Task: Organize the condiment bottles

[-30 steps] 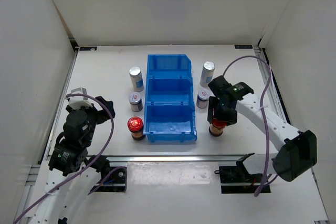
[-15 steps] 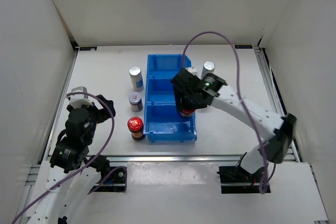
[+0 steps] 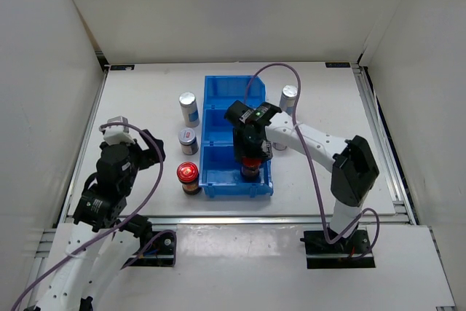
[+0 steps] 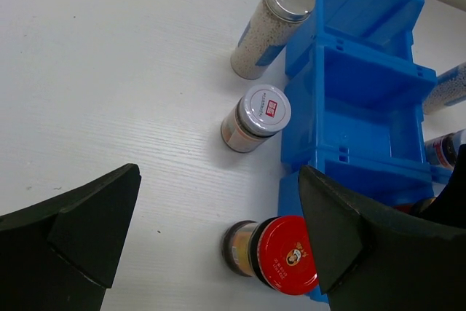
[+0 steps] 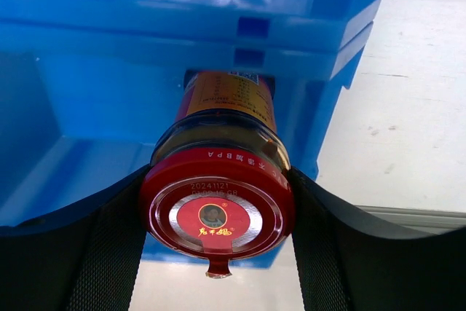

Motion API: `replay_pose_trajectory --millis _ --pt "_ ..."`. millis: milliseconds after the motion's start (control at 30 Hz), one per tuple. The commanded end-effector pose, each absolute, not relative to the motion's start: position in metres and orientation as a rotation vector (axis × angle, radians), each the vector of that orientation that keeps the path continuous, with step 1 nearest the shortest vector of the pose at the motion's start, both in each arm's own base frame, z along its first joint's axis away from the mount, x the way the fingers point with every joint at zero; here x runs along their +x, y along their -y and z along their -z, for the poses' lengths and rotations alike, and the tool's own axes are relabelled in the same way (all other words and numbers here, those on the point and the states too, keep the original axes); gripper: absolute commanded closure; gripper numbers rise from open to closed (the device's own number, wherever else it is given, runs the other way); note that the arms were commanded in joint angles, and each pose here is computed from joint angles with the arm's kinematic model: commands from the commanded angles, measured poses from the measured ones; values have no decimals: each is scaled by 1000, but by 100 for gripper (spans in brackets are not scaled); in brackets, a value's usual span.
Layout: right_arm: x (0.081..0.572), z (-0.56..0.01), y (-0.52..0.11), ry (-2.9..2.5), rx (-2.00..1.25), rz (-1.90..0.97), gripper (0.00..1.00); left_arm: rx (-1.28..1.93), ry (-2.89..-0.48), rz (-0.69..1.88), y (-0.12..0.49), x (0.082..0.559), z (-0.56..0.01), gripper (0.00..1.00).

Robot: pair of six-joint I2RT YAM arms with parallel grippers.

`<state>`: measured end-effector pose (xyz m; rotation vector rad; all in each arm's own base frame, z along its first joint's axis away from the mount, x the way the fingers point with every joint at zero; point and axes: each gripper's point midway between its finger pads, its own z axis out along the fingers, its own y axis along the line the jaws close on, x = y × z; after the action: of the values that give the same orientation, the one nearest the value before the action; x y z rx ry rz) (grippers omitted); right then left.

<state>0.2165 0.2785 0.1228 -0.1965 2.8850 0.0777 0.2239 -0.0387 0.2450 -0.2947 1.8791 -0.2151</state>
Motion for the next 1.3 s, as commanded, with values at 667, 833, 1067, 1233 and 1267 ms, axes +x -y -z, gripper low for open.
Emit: replay_pose_trajectory --millis 667,833,1067,1233,1267 --pt "207 -184 -242 -2364 -26 -304 1 -85 -2141 661 128 221 -242 0" --pt "205 -177 -232 -2347 33 -311 1 -68 -2253 688 132 206 -210 0" --pt "203 -176 -229 -2342 25 -314 1 -151 -2344 569 123 206 -186 0" --pt "199 -181 -220 -2298 78 -375 1 -104 -2436 530 134 202 -169 0" --pt "201 -182 -218 -2283 99 -382 1 -93 -2444 519 135 201 -167 0"
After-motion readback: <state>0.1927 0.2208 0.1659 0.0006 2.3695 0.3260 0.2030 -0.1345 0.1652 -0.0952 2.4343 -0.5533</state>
